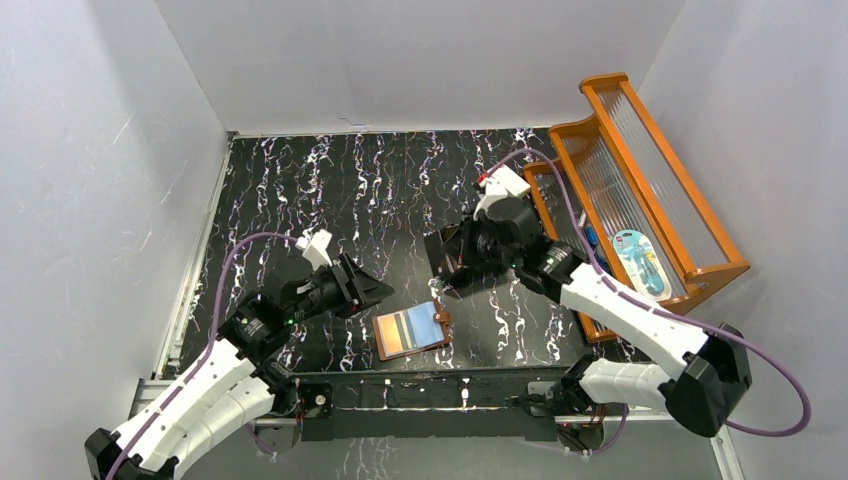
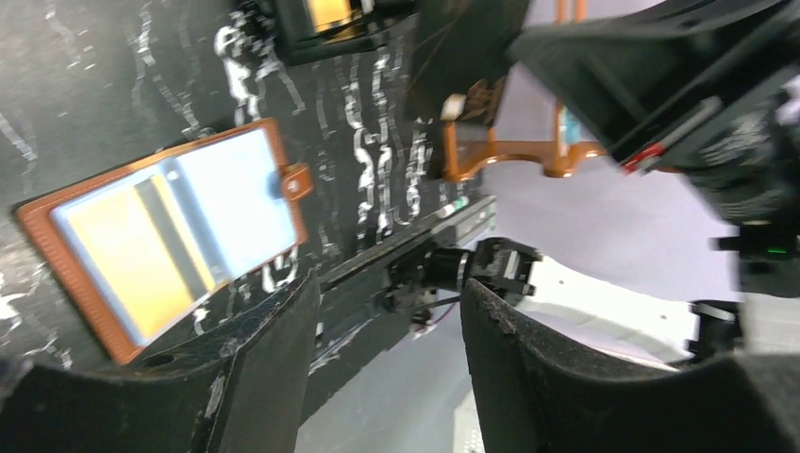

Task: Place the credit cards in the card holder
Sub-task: Insert the credit card into the card holder.

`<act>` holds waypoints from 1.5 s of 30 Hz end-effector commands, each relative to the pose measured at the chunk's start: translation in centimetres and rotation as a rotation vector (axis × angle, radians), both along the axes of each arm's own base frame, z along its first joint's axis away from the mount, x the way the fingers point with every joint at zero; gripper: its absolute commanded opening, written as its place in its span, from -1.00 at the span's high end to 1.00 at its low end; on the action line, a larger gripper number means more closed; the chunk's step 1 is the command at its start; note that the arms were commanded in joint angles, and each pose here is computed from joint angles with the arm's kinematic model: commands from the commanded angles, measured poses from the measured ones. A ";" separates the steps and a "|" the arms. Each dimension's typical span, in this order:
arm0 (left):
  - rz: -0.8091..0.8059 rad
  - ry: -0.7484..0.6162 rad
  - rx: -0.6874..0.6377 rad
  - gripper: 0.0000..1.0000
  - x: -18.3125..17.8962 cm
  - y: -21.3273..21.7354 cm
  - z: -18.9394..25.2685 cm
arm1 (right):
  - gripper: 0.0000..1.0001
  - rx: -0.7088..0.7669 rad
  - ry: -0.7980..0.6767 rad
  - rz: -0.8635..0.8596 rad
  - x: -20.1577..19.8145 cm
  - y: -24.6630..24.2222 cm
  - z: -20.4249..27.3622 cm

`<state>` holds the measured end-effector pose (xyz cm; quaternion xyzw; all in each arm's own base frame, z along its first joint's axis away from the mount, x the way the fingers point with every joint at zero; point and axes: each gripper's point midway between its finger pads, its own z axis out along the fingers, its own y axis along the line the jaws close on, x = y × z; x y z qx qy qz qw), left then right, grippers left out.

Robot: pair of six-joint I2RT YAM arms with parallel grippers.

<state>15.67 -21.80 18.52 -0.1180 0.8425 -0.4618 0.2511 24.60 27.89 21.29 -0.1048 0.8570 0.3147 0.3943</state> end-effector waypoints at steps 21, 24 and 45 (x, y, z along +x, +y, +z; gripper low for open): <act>-0.035 -0.179 -0.189 -0.10 1.3 -2.0 6.6 | 1.00 0.751 0.244 0.301 -8.2 5.2 6.4; -0.039 -0.179 -0.204 0.01 1.3 -2.1 6.7 | 1.00 0.742 0.258 0.301 -8.3 5.3 5.9; -0.009 -0.132 -0.175 1.00 1.3 -1.7 3.9 | 0.39 0.503 0.273 0.175 -7.3 4.0 0.9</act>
